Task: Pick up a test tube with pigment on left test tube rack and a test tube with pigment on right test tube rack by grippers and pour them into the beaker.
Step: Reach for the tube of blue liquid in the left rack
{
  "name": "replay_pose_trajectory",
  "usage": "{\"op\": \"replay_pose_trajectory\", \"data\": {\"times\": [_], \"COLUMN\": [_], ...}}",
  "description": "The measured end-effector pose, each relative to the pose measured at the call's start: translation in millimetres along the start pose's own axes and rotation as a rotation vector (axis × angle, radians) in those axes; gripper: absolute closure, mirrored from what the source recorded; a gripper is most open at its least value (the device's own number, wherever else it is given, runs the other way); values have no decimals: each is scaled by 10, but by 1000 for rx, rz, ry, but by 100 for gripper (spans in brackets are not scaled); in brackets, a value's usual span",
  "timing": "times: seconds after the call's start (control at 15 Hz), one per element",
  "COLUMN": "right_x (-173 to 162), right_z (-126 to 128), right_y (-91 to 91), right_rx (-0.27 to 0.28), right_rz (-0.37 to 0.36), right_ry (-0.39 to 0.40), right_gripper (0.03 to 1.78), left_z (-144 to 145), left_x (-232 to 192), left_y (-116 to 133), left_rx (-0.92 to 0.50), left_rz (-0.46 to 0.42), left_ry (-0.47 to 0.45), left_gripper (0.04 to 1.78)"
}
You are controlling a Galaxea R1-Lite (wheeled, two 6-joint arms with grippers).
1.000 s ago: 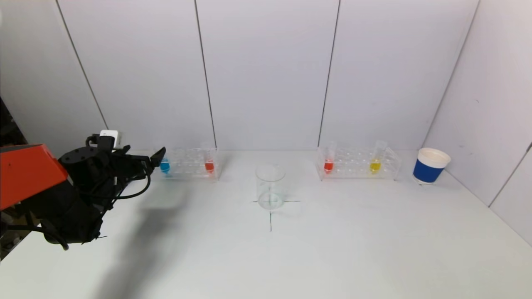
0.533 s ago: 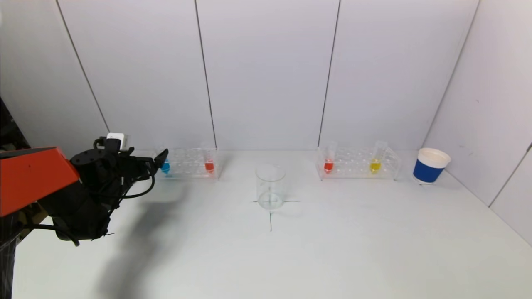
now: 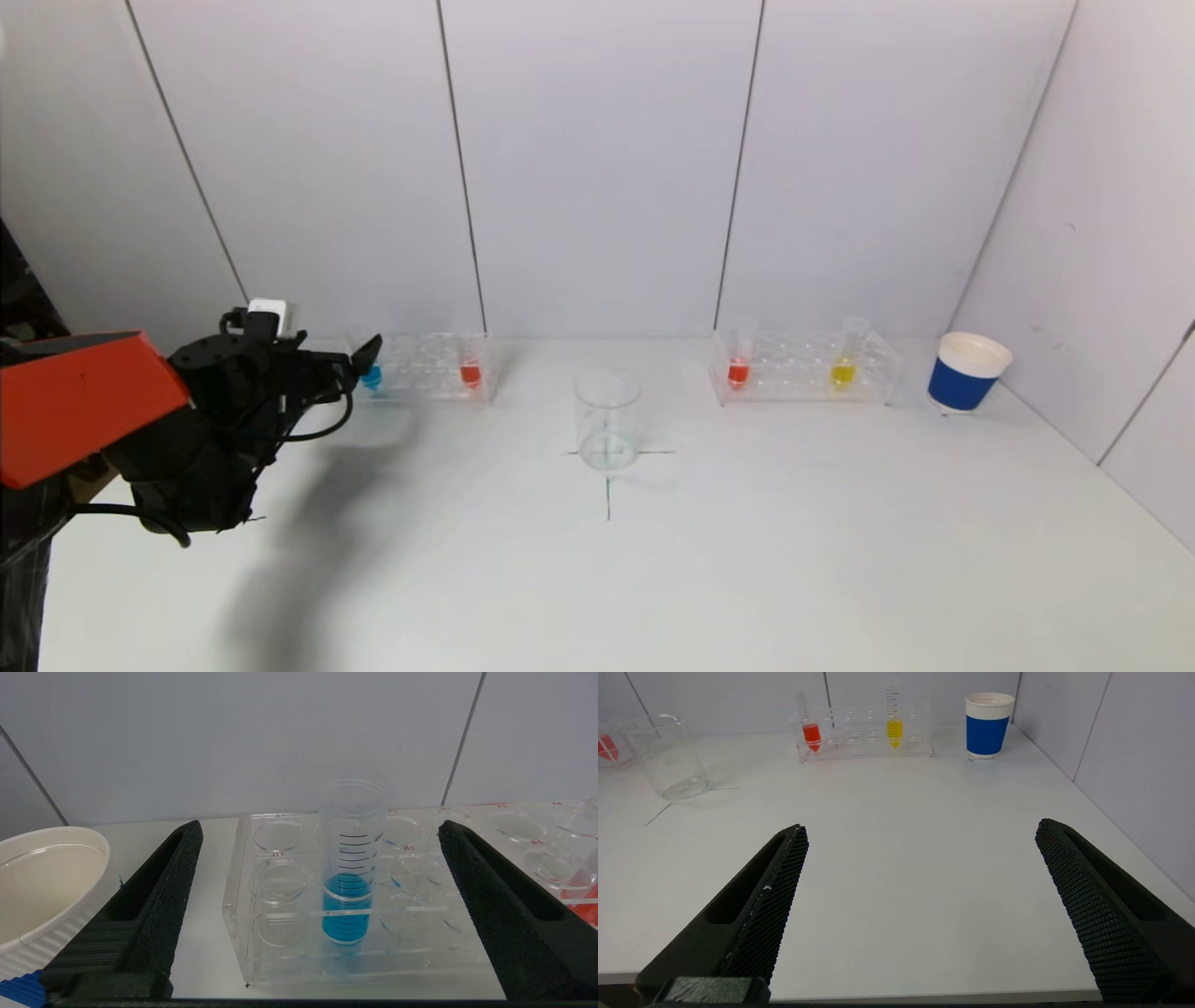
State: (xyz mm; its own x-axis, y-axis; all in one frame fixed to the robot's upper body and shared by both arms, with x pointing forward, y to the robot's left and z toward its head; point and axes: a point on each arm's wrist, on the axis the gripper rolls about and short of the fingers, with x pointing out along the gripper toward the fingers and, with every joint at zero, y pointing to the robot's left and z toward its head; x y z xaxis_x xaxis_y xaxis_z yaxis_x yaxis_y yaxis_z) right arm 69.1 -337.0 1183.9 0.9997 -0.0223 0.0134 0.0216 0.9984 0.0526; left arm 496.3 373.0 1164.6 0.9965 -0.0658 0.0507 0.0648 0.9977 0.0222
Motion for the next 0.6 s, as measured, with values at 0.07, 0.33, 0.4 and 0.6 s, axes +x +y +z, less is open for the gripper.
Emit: {"op": "replay_pose_trajectory", "data": {"times": [0.07,0.33,0.4,0.6], "right_x": [0,0,0,0], "right_z": [0,0,0,0], "right_y": [0,0,0,0], "right_rx": [0,1,0,0], "right_rz": [0,0,0,0], "right_ry": [0,0,0,0], "right_gripper": [4,4,4,4], "left_z": [-9,-27,-32,-42], "left_x": [4,22,28,67], "left_y": [-2,-2,-1,6], "left_rx": [0,11,12,15], "left_rz": [-1,0,0,3], "left_ry": [3,9,13,16], "left_gripper": [6,6,6,6]}}
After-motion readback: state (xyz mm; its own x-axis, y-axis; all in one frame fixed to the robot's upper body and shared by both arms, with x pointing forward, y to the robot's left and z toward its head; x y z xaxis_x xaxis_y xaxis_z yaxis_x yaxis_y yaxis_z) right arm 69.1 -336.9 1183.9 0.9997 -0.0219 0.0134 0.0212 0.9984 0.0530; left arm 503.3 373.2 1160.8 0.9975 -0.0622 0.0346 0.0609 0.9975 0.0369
